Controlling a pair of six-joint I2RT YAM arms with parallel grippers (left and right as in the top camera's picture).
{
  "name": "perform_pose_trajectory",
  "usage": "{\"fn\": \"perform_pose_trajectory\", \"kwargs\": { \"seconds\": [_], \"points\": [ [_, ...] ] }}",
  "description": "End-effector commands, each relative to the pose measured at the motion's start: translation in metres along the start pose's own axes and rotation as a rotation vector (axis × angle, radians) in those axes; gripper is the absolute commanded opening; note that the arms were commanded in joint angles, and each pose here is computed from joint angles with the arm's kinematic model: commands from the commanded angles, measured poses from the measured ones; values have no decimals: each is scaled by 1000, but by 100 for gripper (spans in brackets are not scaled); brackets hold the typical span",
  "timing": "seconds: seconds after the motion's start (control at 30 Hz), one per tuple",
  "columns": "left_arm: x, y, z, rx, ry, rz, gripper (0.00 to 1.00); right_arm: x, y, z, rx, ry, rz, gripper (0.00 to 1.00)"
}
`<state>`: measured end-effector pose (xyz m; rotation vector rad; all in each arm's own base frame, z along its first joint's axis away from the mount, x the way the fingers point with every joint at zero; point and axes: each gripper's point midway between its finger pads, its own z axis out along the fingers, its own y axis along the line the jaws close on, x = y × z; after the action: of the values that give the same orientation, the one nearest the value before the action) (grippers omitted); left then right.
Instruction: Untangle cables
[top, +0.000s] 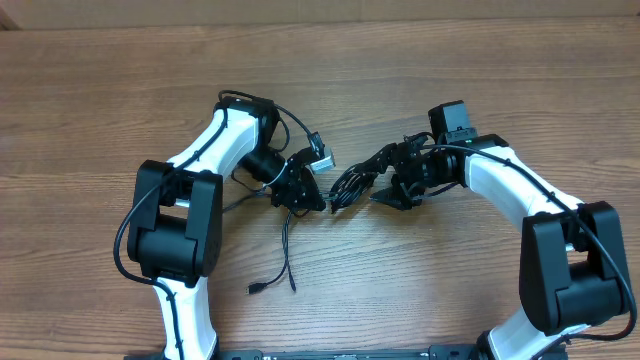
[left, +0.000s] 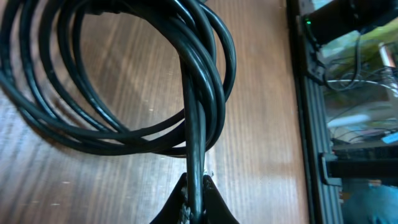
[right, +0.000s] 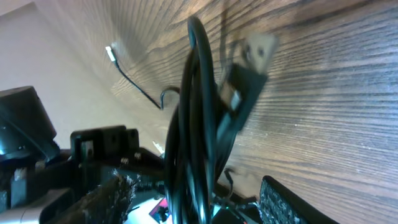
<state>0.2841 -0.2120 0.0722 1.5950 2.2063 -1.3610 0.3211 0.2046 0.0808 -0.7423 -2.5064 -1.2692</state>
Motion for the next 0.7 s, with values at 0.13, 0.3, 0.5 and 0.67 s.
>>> {"fn": "perform_pose_trajectory", "kwargs": {
  "seconds": [0.13, 0.3, 0.5, 0.67],
  "points": [
    [-14, -14, 5, 46, -55, 84, 4, 0, -5, 12, 70, -54, 82, 58],
    [-19, -16, 11, 52, -50, 55, 4, -7, -5, 12, 78, -88, 58, 16],
    [-22, -7, 12, 27, -58, -107, 22, -7, -4, 9, 63, -80, 63, 4],
    [-18, 6, 13, -25, -34, -191, 6, -13, -5, 3, 54, -93, 76, 4]
  ]
}}
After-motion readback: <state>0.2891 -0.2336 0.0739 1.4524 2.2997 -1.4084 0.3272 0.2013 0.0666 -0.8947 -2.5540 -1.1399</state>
